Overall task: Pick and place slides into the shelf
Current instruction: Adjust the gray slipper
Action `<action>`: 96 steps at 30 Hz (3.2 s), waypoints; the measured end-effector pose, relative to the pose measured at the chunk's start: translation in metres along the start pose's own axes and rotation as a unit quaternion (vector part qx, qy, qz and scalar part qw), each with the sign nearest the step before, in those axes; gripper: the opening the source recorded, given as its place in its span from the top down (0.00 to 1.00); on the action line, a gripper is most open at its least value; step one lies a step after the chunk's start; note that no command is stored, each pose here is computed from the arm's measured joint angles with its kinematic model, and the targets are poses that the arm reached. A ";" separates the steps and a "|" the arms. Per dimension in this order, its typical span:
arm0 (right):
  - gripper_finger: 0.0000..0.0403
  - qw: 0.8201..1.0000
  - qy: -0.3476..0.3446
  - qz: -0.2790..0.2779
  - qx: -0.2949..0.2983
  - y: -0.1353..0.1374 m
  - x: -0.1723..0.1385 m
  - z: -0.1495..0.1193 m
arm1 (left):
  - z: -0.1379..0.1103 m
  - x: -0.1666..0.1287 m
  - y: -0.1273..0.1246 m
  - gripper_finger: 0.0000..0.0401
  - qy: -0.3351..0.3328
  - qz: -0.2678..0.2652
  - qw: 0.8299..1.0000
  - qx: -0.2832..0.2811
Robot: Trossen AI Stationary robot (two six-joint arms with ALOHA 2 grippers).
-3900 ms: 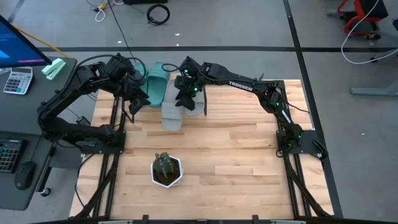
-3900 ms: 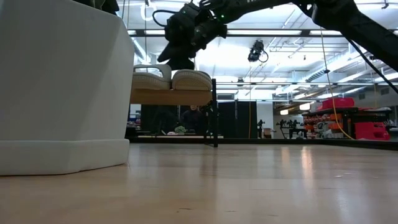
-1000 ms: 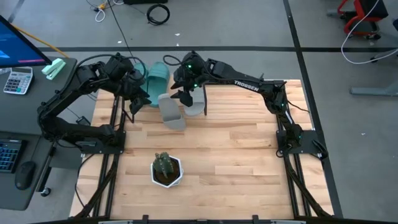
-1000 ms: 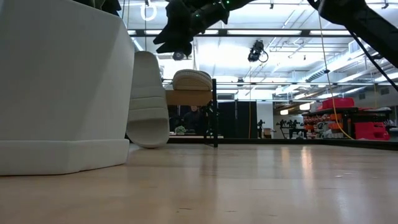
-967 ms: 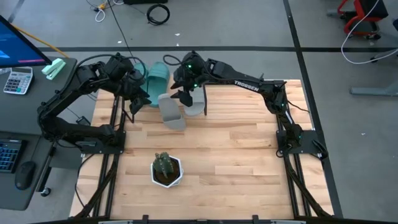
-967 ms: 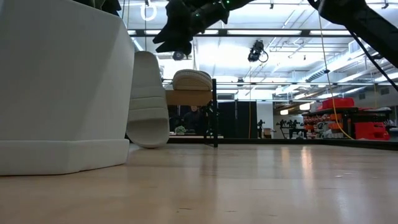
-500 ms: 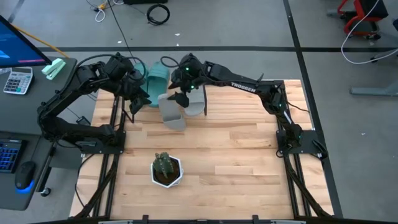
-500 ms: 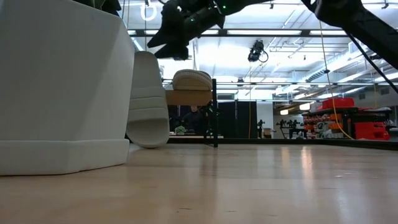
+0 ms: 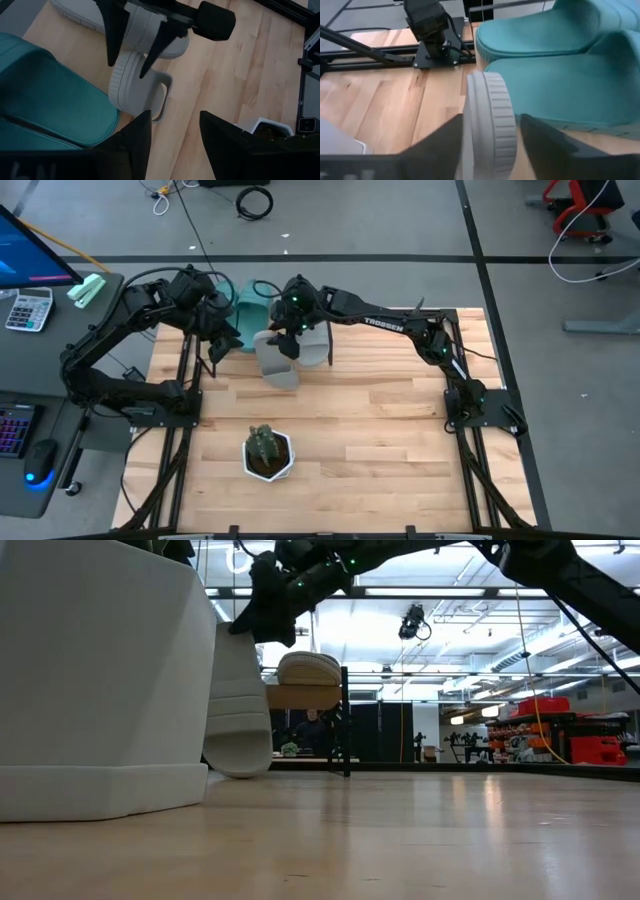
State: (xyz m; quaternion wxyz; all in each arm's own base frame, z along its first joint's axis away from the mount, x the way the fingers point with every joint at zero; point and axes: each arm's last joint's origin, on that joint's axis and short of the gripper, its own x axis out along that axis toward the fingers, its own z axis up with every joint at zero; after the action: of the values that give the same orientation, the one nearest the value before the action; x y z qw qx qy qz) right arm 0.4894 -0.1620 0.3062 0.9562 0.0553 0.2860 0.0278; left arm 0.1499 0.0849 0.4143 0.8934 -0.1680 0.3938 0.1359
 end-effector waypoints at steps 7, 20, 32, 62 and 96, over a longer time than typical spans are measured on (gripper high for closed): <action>0.87 1.000 -0.001 0.003 -0.004 0.000 0.000 0.000 | 0.000 0.000 0.000 0.57 0.000 0.000 1.000 0.000; 0.87 1.000 -0.011 0.015 0.010 0.008 -0.028 0.014 | 0.000 0.000 0.000 0.57 0.000 0.000 1.000 0.000; 0.87 0.994 -0.070 0.003 0.090 -0.017 -0.072 0.031 | 0.000 0.000 0.000 0.57 -0.001 0.000 1.000 0.000; 0.87 0.992 -0.072 -0.058 0.082 -0.069 -0.086 0.017 | 0.001 0.000 0.000 0.57 -0.003 0.000 1.000 -0.008; 0.87 0.989 -0.064 -0.108 0.084 -0.073 -0.067 0.010 | 0.000 0.000 0.000 0.57 -0.003 0.000 1.000 -0.008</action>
State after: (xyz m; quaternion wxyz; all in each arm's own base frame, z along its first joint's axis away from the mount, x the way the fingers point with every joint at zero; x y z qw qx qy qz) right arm 0.4401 -0.2407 0.3422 0.9618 0.1063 0.2303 -0.1033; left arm 0.1501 0.0850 0.4146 0.8931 -0.1748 0.3904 0.1392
